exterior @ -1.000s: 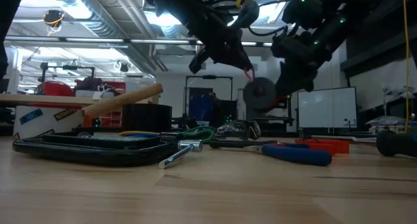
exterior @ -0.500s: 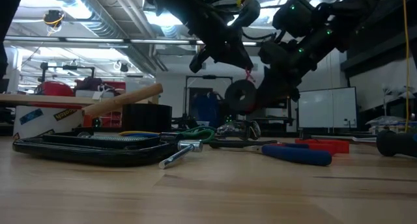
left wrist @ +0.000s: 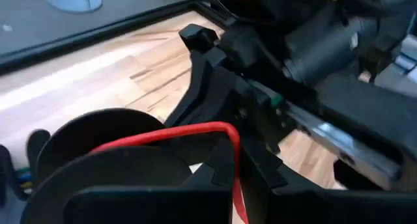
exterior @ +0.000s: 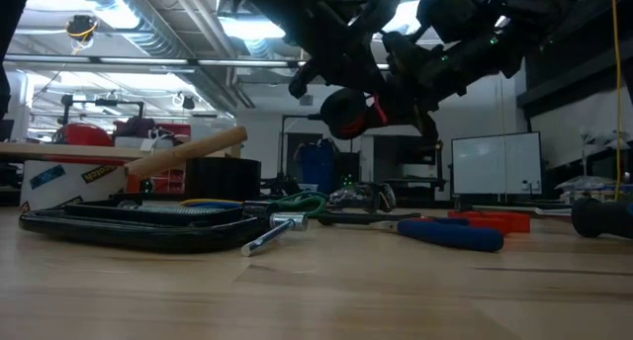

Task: Coil cords
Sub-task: Coil the red wire onto a black spool

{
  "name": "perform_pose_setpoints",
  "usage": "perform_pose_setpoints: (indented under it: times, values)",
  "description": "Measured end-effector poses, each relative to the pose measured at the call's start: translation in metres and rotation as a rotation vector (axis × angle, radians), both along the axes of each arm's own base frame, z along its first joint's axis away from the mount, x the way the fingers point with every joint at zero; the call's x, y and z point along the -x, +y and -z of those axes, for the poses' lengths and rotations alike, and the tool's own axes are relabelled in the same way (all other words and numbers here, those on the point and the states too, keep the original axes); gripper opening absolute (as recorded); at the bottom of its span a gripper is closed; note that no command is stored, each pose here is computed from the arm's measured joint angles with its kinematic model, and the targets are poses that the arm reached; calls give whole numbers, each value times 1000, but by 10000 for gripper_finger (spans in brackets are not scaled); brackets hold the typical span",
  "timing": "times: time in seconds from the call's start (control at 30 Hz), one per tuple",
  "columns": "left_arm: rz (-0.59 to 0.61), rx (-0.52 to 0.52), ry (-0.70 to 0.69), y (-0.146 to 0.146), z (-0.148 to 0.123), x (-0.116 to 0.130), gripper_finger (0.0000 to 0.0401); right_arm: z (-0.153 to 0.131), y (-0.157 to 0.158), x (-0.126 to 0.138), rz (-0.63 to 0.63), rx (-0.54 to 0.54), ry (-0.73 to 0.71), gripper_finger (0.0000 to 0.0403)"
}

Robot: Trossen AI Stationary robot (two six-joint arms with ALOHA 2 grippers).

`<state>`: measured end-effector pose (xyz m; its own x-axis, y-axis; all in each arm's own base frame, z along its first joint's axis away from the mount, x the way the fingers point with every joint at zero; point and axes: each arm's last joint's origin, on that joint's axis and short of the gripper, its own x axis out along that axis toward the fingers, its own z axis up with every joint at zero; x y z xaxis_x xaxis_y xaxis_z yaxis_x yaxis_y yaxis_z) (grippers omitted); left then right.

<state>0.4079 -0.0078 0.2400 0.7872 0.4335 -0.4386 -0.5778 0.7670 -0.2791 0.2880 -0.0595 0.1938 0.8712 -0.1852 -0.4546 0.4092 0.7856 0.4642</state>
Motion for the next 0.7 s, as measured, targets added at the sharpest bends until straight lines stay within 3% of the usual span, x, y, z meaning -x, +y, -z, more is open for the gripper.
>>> perform_pose_setpoints:
  times: [0.33, 0.7]
  values:
    - [5, -243, 137, -25, 3, 6, 0, -2, -13, 3, 16, -39, -24, 1]
    - [2, -402, 236, -39, 4, 12, 0, -19, -18, -2, -65, -80, -224, 1]
